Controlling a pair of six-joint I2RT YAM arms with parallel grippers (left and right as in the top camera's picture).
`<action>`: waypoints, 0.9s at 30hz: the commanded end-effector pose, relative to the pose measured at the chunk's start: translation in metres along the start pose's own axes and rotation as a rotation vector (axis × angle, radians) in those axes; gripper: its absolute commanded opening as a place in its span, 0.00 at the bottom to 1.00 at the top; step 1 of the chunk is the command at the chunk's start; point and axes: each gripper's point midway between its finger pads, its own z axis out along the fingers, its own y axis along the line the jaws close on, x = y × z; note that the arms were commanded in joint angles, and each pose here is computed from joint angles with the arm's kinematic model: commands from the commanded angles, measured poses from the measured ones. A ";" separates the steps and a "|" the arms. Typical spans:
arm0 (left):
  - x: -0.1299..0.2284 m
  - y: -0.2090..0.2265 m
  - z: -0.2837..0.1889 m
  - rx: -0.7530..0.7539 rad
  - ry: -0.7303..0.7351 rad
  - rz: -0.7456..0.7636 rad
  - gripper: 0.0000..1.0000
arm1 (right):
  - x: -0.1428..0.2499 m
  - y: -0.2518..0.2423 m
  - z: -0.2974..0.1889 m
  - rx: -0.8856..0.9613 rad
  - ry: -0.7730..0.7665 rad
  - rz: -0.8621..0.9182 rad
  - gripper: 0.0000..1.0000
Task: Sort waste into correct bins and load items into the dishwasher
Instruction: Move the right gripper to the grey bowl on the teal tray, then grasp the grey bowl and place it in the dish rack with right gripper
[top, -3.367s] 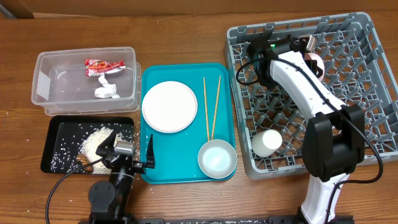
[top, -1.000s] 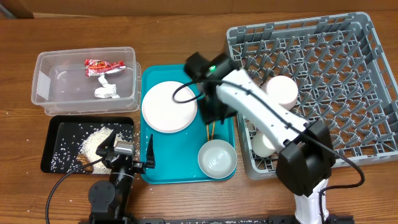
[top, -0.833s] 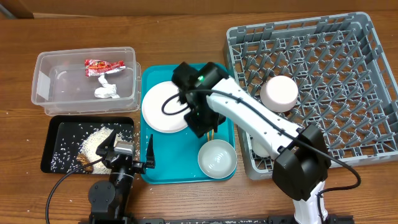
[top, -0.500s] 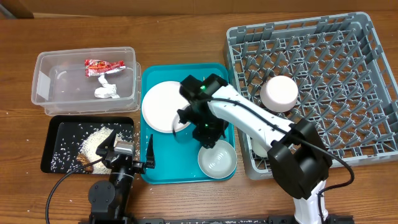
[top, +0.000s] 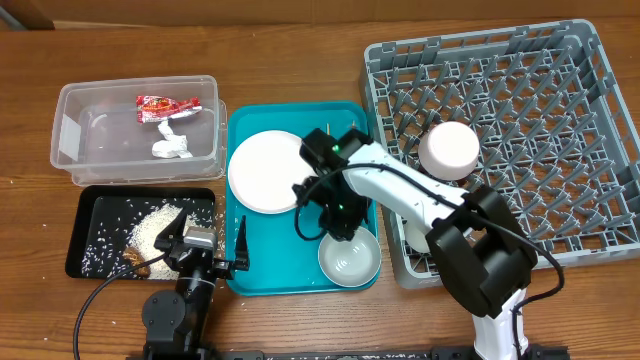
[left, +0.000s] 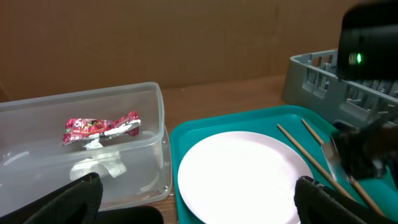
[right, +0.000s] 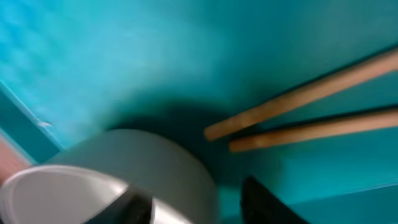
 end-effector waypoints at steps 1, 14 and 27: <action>0.002 0.001 0.000 -0.003 -0.004 0.008 1.00 | 0.008 -0.002 0.003 0.016 0.013 0.023 0.31; 0.002 0.001 0.000 -0.003 -0.004 0.008 1.00 | -0.002 -0.017 -0.087 0.182 -0.082 0.339 0.04; 0.002 0.001 0.000 -0.003 -0.004 0.008 1.00 | 0.064 -0.078 -0.344 0.801 -0.902 1.107 0.04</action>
